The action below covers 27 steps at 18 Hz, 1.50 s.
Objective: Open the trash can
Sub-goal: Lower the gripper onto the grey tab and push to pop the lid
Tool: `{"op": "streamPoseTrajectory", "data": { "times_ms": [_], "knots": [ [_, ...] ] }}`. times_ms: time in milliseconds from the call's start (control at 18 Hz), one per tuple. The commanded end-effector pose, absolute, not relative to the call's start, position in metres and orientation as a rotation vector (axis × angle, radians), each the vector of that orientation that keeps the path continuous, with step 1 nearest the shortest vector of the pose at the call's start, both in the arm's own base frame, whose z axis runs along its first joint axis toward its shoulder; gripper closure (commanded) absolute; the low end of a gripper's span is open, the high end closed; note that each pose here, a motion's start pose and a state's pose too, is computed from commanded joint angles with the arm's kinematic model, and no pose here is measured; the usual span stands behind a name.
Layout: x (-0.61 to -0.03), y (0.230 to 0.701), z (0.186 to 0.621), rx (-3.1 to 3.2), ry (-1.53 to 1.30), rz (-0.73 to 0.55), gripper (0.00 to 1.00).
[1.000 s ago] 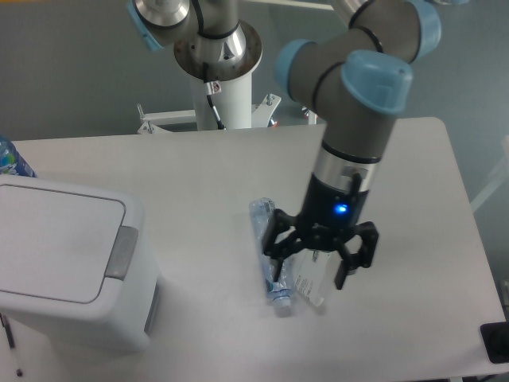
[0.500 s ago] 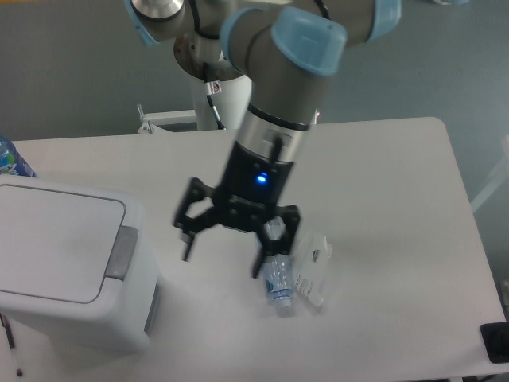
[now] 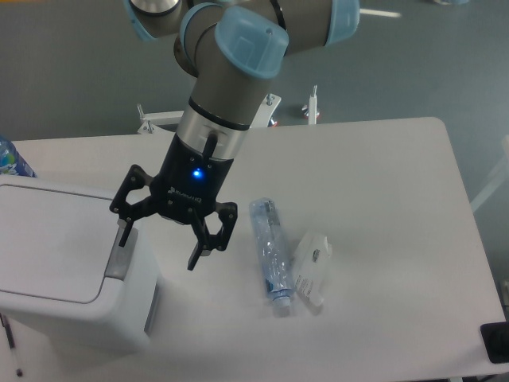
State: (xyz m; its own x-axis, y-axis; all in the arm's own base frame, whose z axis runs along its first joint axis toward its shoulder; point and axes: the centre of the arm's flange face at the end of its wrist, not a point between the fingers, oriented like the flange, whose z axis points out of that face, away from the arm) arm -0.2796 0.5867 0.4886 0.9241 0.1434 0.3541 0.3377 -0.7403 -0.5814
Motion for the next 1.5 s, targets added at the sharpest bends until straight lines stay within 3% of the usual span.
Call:
{"op": "streamPoseTrajectory", "data": {
  "times_ms": [1500],
  "knots": [
    [-0.268, 0.598, 0.461, -2.464, -0.330, -0.272, 0.00]
  ]
}}
